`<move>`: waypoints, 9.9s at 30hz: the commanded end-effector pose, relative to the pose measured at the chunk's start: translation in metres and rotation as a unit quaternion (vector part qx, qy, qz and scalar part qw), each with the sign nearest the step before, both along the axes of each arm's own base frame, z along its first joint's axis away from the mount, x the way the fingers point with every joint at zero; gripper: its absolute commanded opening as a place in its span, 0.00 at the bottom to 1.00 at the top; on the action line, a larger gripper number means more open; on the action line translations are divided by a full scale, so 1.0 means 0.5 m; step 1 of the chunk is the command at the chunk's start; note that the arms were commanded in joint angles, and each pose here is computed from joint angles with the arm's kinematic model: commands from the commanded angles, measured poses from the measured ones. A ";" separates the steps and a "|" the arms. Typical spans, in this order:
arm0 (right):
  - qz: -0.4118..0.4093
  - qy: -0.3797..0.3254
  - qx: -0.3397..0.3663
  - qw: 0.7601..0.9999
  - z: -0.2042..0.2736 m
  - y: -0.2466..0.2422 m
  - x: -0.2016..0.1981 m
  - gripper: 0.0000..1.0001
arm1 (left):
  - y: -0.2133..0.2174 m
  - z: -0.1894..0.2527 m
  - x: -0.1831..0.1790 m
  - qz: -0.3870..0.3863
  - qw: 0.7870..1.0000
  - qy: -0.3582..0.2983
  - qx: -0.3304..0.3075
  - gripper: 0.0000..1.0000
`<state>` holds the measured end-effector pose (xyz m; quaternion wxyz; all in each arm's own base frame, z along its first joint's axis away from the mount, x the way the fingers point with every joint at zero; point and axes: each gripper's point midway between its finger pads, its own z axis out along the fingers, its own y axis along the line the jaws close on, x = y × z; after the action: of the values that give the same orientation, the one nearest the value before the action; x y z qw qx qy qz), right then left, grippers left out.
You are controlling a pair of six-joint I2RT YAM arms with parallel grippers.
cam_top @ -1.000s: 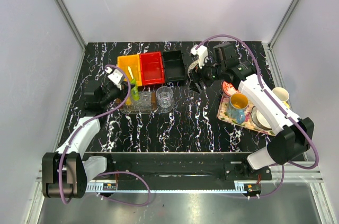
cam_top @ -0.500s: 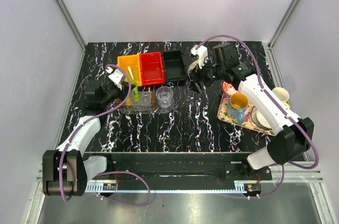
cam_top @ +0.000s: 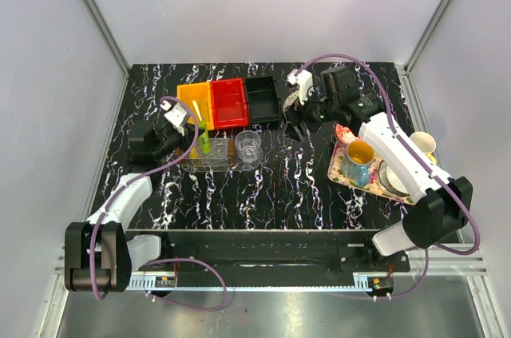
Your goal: Prepare toiletry sets of a toothbrush and toothpaste on the tray
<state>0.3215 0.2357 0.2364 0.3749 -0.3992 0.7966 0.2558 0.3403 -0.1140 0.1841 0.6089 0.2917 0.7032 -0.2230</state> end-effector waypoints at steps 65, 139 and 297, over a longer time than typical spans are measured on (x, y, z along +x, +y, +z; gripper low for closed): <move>0.001 -0.010 0.015 1.000 0.005 0.007 0.009 0.84 | -0.004 -0.024 0.009 -0.020 0.998 -0.053 0.012 0.01; -0.007 -0.023 0.003 1.000 0.010 0.014 0.051 0.85 | 0.096 0.171 0.197 0.183 0.980 0.074 -0.019 0.59; 0.003 -0.068 0.028 0.997 0.111 0.036 0.083 0.87 | -0.004 0.336 0.239 0.048 0.992 0.119 0.006 0.00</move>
<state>0.3654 0.2526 0.2283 0.3802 -0.4064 0.7945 0.2431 0.4921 -0.0851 0.3254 0.5234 0.1634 0.8218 -0.1553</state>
